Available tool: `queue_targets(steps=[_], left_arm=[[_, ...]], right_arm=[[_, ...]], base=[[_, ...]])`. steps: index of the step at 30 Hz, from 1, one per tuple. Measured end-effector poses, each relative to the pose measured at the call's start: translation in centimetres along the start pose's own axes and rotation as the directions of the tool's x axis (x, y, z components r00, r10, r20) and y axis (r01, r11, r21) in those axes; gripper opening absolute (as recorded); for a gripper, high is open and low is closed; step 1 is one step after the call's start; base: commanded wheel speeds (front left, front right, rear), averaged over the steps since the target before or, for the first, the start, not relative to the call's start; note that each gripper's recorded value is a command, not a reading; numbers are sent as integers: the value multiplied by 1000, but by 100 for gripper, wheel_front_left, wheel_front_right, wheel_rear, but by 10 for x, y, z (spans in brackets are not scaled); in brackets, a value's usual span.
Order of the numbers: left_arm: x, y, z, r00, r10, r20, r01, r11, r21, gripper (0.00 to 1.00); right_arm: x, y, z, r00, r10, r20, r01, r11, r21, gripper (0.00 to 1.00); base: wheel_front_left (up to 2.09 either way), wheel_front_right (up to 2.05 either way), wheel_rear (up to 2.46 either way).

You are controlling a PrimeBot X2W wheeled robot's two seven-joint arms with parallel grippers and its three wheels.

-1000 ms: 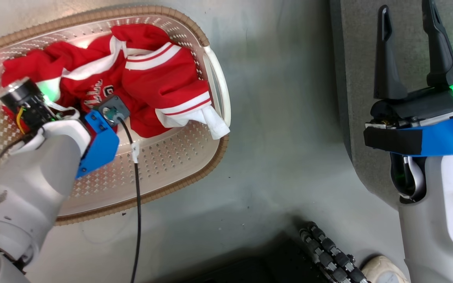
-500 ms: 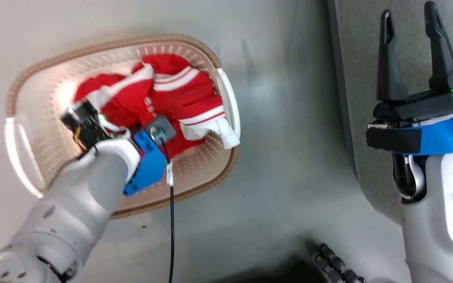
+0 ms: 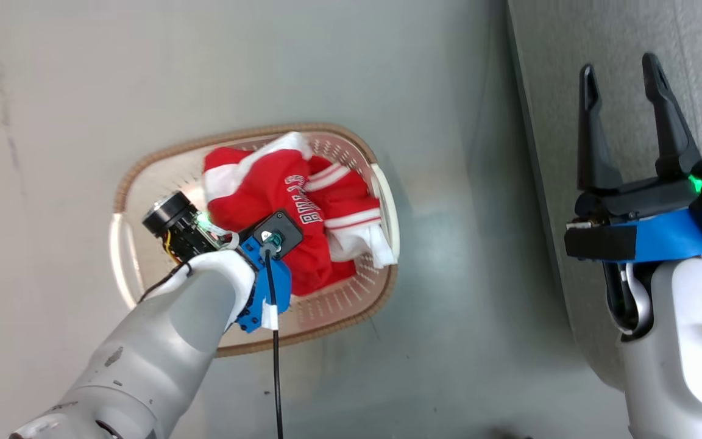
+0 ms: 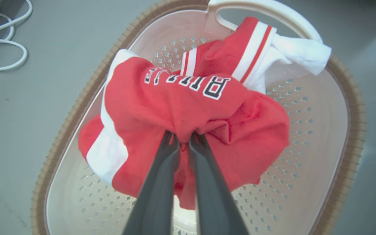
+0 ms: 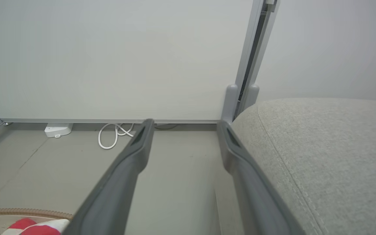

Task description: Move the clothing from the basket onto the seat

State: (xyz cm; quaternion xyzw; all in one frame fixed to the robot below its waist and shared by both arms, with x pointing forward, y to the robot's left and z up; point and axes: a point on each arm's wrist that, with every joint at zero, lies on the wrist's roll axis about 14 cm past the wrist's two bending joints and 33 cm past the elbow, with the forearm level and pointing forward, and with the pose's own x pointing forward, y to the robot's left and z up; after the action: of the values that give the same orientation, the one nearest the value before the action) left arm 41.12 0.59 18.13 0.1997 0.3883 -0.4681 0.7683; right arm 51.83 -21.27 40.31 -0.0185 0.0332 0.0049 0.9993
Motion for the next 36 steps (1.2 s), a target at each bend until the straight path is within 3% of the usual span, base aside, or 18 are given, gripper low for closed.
queue_targets(steps=[11,18,25,36], left_arm=[[-59,24,75,956,191,221,-168,979,-120,0],[-107,31,146,859,287,423,-229,956,-184,0],[-159,36,184,756,368,541,-273,929,-251,0],[-220,14,232,624,377,685,-297,925,-239,0]], right_arm=[[-19,13,47,997,23,80,-23,1000,8,100],[-37,19,72,992,33,122,-35,999,17,100],[-60,19,95,986,27,163,-32,999,22,100],[-99,13,114,980,12,196,-17,1000,24,100]], base=[[0,0,0],[0,0,0],[0,0,0],[0,0,0]])
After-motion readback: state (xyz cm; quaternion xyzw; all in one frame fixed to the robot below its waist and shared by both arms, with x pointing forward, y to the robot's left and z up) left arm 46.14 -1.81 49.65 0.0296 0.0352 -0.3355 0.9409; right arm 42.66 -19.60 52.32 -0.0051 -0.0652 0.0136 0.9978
